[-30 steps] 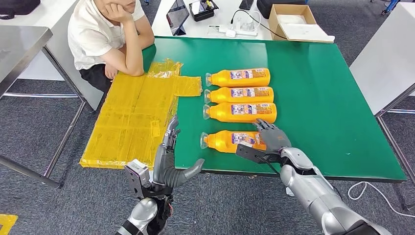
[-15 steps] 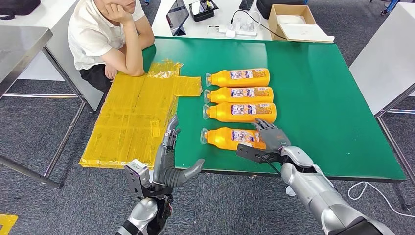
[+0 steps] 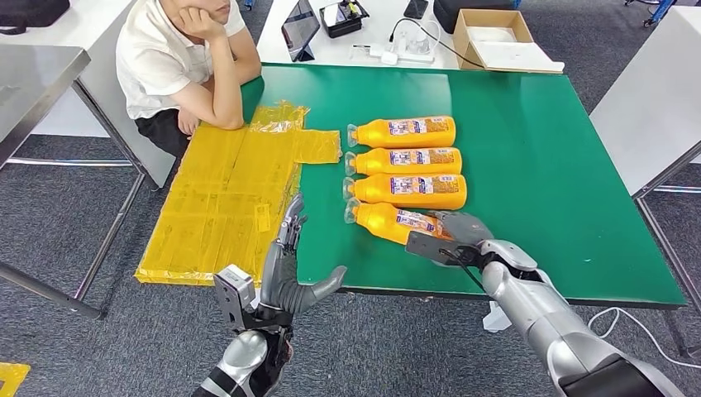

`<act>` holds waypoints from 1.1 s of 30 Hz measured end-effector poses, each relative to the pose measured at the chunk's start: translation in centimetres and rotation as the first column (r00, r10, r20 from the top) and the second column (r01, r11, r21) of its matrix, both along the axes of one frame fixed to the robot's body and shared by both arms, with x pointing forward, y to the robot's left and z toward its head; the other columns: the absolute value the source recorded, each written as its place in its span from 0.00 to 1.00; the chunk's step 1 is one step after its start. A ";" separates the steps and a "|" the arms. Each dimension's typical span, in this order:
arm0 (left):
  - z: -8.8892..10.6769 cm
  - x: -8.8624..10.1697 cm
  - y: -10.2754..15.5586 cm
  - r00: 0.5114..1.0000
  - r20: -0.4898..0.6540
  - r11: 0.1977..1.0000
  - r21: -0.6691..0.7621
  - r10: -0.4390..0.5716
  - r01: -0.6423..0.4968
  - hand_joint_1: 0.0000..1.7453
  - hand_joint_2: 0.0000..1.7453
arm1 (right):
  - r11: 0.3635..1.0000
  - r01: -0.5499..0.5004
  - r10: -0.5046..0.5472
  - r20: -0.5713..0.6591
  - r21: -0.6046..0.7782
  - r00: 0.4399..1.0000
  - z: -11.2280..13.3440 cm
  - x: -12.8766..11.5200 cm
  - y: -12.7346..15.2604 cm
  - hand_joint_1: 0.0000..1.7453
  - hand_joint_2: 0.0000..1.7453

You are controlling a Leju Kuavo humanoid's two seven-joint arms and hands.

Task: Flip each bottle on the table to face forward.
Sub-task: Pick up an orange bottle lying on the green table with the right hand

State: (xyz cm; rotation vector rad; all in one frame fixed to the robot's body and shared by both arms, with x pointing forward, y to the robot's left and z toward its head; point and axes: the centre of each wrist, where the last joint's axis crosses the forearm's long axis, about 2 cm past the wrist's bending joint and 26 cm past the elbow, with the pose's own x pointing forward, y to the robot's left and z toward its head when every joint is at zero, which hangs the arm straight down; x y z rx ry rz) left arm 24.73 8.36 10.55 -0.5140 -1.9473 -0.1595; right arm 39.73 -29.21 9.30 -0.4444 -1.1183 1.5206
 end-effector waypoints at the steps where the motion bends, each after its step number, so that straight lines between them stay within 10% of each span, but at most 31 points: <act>1: 0.0 0.0 0.0 1.000 -0.001 1.000 0.000 0.000 0.000 0.00 1.00 | 1.000 0.002 -0.002 -0.004 0.002 1.000 0.0 0.0 -0.1 1.00 1.00; 13: -0.1 0.0 0.0 0.999 -0.052 0.999 -0.047 0.001 -0.003 0.00 1.00 | 0.970 0.042 -0.044 0.002 0.240 0.999 -0.9 -0.8 -0.3 1.00 1.00; 23: -0.6 -0.7 -0.1 0.932 -0.353 0.941 -0.337 -0.086 -0.041 0.00 1.00 | 0.736 0.008 -0.100 0.097 0.677 0.990 -1.0 -4.9 4.4 1.00 1.00; 33: -0.7 -0.9 0.0 0.915 -0.383 0.924 -0.381 -0.124 -0.034 0.00 1.00 | 0.653 -0.059 -0.108 0.169 0.755 0.980 0.6 -6.0 5.6 0.99 1.00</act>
